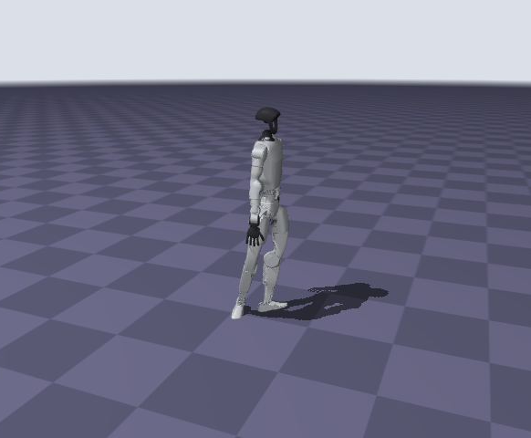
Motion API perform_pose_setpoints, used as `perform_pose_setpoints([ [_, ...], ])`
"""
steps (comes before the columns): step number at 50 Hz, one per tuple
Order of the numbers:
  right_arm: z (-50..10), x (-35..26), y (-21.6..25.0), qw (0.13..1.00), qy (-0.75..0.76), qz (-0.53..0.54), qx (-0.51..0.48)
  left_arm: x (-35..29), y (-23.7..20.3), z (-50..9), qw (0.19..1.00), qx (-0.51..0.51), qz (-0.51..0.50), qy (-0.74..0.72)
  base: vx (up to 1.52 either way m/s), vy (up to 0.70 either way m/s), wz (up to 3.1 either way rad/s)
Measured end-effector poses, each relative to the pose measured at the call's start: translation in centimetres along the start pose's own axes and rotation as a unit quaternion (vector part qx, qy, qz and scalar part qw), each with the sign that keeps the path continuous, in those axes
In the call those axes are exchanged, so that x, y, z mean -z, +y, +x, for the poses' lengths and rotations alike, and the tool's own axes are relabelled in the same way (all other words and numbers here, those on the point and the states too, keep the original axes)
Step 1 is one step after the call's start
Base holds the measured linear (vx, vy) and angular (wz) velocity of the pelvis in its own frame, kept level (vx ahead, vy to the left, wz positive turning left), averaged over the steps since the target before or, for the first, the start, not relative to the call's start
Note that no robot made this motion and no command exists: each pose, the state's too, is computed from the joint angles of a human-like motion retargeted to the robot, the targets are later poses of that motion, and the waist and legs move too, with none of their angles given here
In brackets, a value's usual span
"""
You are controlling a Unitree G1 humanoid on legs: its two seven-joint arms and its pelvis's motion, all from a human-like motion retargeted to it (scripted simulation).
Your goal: In place motions
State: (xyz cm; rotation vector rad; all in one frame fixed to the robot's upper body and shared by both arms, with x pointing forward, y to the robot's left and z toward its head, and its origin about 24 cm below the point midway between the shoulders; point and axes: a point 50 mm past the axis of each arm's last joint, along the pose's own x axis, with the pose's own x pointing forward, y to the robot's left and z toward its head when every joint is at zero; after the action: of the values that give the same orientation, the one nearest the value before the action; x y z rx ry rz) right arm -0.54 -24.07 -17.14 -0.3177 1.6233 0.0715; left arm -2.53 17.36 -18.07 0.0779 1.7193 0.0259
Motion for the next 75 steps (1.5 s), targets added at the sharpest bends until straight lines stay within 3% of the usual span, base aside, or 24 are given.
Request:
perform_pose_setpoints([
  [5,0.0,-1.0,-0.1,0.999,-0.024,0.009,0.019,-2.2,0.7,-0.3,0.996,0.044,0.071,-0.039,0.06,0.07,0.93],
  [9,0.0,-1.7,0.6,0.999,-0.038,0.007,0.019,-3.1,1.5,-0.4,0.993,0.022,0.106,-0.051,0.01,-0.07,0.96],
  [18,0.1,-0.9,2.3,0.999,-0.026,-0.042,-0.015,-3.5,2.1,-0.5,0.995,0.02,0.074,-0.056,0.08,-0.14,0.94],
  [24,0.1,1.4,3.3,0.999,0.008,-0.011,-0.044,-1.0,0.8,-0.1,0.996,0.019,0.082,-0.016,0.18,-0.12,0.21],
  [44,-0.3,-4.9,1.8,0.992,-0.114,-0.036,-0.031,-1.1,2.2,-0.2,0.995,-0.008,0.095,-0.006,-0.02,-0.08,-0.03],
  [58,-0.7,-6.2,0.5,0.989,-0.14,-0.046,-0.018,-1.4,2.5,-0.3,0.996,-0.001,0.093,-0.017,-0.12,0.04,-2.17],
  [65,-0.8,-7.7,-0.1,0.99,-0.143,-0.015,0.001,-2.4,5.4,-0.7,0.998,-0.034,0.052,-0.026,-0.44,-0.01,-2.37],
  [75,-0.3,-1.0,-2.5,0.998,-0.016,0.027,0.051,-0.6,5.5,-0.5,0.999,-0.05,-0.005,-0.009,-0.16,-0.11,-3.07],
])
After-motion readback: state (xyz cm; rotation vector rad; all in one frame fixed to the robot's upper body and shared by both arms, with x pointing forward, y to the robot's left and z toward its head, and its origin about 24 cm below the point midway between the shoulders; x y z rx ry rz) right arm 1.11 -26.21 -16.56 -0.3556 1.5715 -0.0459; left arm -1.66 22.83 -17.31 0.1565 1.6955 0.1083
